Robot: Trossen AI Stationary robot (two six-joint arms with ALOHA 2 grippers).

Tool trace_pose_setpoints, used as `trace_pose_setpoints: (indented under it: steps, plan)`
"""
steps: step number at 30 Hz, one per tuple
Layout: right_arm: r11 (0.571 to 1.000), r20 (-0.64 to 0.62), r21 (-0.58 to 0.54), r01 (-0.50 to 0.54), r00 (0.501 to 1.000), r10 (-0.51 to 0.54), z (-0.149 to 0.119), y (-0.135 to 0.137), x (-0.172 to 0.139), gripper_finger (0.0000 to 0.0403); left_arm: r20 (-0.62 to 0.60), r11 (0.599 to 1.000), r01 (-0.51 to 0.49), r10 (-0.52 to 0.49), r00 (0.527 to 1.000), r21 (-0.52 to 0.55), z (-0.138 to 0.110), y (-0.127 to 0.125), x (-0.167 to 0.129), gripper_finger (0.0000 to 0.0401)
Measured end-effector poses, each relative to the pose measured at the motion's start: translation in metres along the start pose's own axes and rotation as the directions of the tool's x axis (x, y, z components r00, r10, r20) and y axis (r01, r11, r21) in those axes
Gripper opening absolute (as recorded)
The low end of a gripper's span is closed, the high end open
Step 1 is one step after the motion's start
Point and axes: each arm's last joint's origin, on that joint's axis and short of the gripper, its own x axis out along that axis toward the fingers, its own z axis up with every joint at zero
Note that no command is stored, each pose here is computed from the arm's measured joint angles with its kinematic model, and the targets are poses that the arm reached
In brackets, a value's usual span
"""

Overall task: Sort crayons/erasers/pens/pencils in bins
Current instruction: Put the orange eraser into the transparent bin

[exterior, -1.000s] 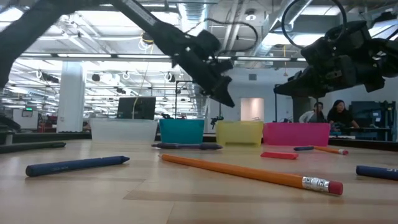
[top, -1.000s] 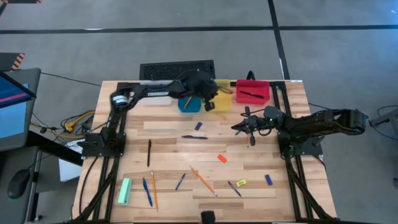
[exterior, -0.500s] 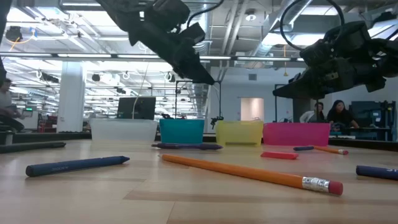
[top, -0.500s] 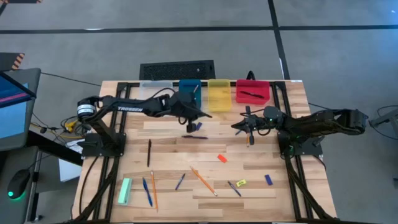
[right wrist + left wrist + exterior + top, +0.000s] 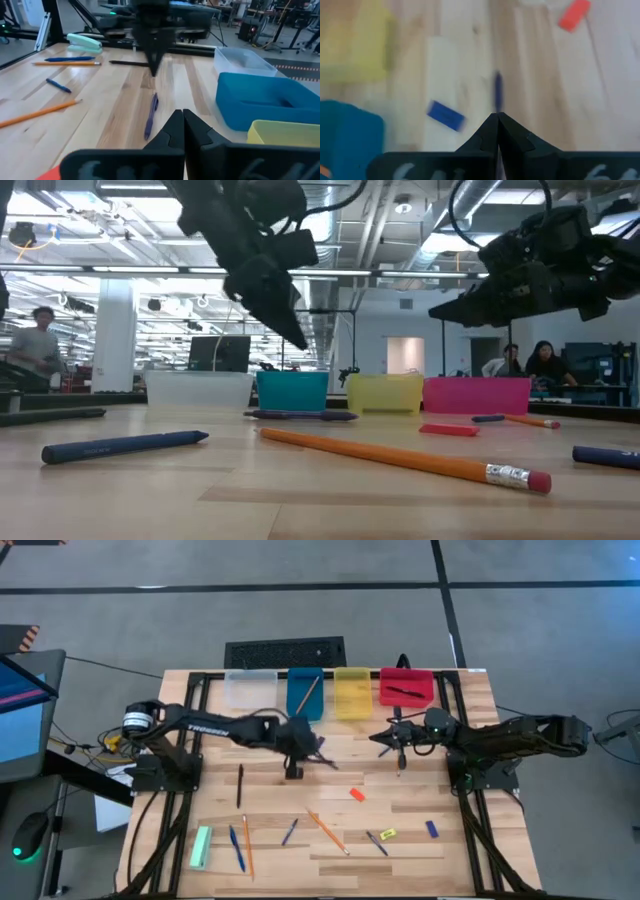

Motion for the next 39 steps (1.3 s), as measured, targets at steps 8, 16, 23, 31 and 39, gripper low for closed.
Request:
trace_pose_setpoints:
  steps: [8, 16, 23, 31, 39]
  plan:
    - [1.000, 0.007, -0.004, 0.013, 1.000, -0.013, 0.001, -0.001, 0.000, 0.0008, -0.042, 1.000, 0.008, -0.008, 0.999, 0.004, -0.008, -0.042, -0.015, 0.0000]
    - [1.000, 0.025, -0.003, -0.005, 1.000, 0.005, 0.003, 0.003, 0.001, 0.0008, -0.067, 0.999, 0.020, -0.023, 0.997, -0.046, -0.036, -0.080, -0.026, 0.0000]
    - [0.999, 0.040, -0.001, -0.032, 0.999, 0.032, 0.005, 0.009, 0.003, 0.0008, -0.050, 1.000, -0.013, 0.012, 0.999, -0.006, -0.038, -0.100, -0.030, 0.0000]
    - [0.999, 0.015, -0.012, 0.034, 0.999, -0.033, 0.013, 0.014, 0.012, 0.0008, 0.109, 0.993, 0.059, -0.070, 0.992, 0.098, -0.045, -0.100, -0.017, 0.0000]
    - [1.000, -0.025, -0.007, 0.022, 0.999, -0.022, 0.012, 0.019, 0.014, 0.0008, 0.295, 0.986, 0.049, -0.095, 0.951, 0.161, -0.038, -0.058, -0.004, 0.0000]
